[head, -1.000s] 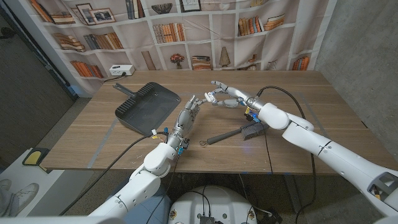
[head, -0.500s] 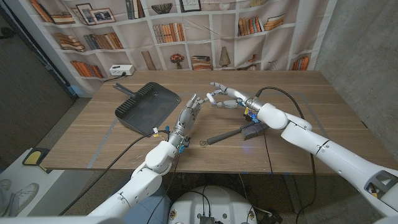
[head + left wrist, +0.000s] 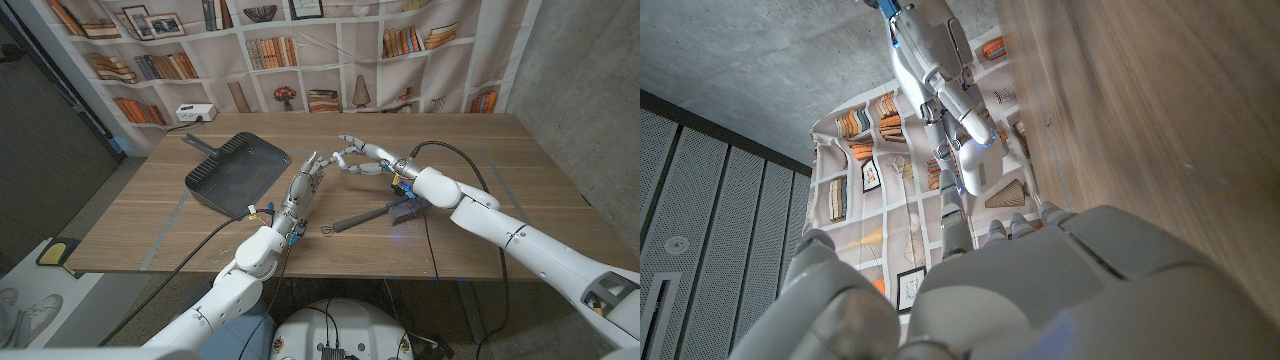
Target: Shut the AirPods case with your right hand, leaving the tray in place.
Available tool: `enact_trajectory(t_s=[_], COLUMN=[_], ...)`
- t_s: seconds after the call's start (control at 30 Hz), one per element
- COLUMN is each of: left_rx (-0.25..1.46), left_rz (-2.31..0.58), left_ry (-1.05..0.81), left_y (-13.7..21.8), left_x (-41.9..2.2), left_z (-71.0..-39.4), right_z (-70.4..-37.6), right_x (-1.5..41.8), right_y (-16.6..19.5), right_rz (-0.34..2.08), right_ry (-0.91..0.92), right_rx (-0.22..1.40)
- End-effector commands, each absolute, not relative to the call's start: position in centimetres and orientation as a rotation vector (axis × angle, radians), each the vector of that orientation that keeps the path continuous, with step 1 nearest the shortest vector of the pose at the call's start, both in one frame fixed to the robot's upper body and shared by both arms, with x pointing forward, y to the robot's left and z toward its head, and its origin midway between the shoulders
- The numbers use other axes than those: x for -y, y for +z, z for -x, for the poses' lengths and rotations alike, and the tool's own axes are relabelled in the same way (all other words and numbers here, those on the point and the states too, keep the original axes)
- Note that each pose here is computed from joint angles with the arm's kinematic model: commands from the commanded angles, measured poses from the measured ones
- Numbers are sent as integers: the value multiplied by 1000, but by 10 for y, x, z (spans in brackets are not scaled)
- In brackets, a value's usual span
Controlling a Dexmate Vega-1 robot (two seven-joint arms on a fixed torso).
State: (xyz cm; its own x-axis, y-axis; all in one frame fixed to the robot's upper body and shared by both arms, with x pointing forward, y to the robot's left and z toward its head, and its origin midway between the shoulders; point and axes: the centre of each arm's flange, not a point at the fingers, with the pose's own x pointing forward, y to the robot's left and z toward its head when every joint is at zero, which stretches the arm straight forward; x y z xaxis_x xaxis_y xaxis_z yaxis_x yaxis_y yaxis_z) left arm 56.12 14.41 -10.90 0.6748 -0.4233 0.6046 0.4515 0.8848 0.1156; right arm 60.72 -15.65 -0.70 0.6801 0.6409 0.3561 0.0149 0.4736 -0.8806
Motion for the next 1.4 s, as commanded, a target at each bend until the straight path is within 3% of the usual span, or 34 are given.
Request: enact_trajectory(t_s=[0.03, 1.4], left_rx=[702, 838], left_rz=[70, 94], left_ry=[-471, -415], left_y=[-106, -100], left_x=[-161, -221], left_z=[-555, -523], right_z=[-613, -576], right_x=[158, 127], right_y=[-7, -4], right_rz=[1016, 957], right_ry=[409, 341], right_rx=[732, 758])
